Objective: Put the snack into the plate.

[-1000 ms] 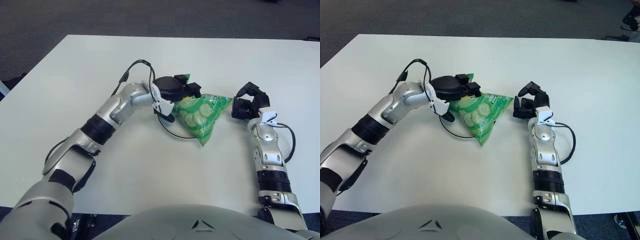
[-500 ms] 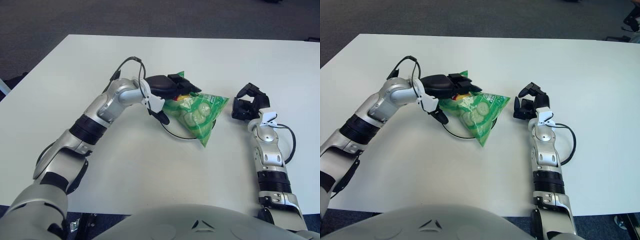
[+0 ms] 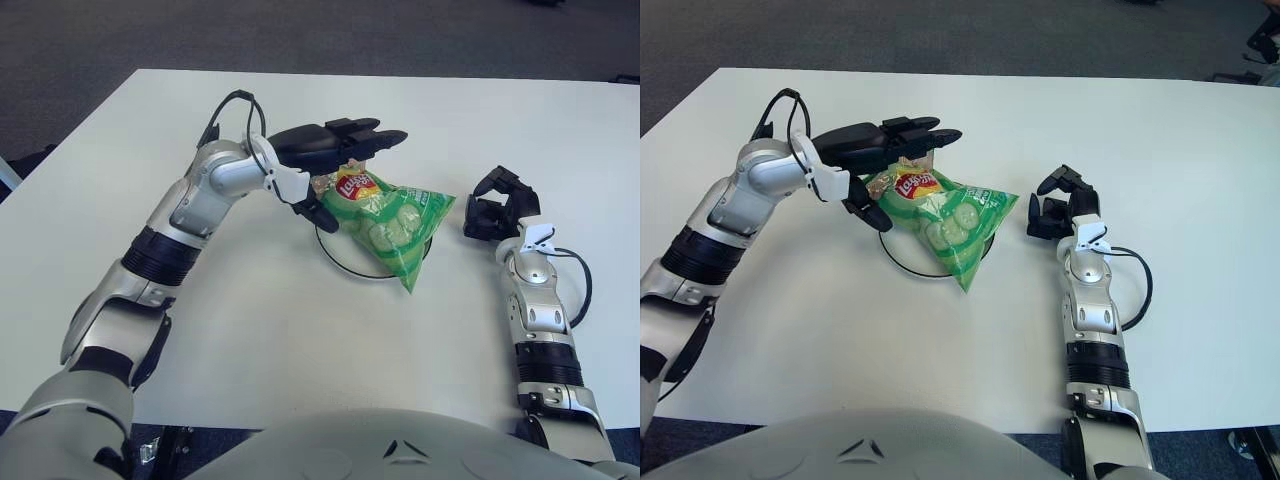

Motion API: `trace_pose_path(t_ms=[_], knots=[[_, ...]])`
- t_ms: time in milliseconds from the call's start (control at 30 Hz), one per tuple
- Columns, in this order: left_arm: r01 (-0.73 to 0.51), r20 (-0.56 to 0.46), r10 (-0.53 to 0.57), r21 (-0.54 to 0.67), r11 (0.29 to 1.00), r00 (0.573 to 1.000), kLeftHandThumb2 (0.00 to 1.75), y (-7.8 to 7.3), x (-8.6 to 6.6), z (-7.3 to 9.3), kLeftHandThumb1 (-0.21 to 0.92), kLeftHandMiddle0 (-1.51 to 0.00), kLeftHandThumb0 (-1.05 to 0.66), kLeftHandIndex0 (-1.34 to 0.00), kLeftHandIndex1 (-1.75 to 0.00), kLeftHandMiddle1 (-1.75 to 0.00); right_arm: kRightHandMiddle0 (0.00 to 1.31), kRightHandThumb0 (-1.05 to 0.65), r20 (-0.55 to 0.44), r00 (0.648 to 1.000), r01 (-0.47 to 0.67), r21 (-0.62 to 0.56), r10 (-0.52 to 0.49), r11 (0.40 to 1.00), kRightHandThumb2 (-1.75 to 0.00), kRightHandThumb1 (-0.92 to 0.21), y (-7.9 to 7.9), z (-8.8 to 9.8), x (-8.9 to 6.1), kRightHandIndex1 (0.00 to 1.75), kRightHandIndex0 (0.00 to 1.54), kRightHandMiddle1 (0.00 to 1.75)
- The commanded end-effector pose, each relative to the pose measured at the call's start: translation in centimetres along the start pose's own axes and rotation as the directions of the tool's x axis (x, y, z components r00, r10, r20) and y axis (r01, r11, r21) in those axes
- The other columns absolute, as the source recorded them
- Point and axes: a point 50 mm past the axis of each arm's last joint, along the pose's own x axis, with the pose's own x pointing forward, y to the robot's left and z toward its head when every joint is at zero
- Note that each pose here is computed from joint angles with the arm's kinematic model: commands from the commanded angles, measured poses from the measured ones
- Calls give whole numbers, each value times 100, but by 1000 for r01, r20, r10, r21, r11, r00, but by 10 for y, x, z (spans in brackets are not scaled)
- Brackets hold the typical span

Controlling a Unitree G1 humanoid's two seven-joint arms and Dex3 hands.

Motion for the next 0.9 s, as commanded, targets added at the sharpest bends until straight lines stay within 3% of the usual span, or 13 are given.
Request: trace_pose_path(t_ms=[0,333,567,867], knots=[[-31,22,31,-29,999,999,42,7,-2,-1,68,0,-103,0,0,0,72,-53,-163,987,11,13,-9,1000,-147,-19,2,-38,-25,175,132,175],[-238,69,239,-21,971,969,38,15,-7,0,69,0,-102,0,0,0,72,-54,-160,987,10,7,-9,1000,-147,-19,3,-38,-24,175,133,175],[-274,72,278,-65,960,958,38,16,-12,0,71,0,-102,0,0,0,72,-54,-154,988,7,8,-6,1000,-147,-19,3,-38,-25,175,132,175],[-319,-44,316,-58,946,948,38,35,-49,-17,73,0,-102,0,0,0,72,-54,-158,987,10,10,-8,1000,-147,-19,4,-38,-24,175,132,175]])
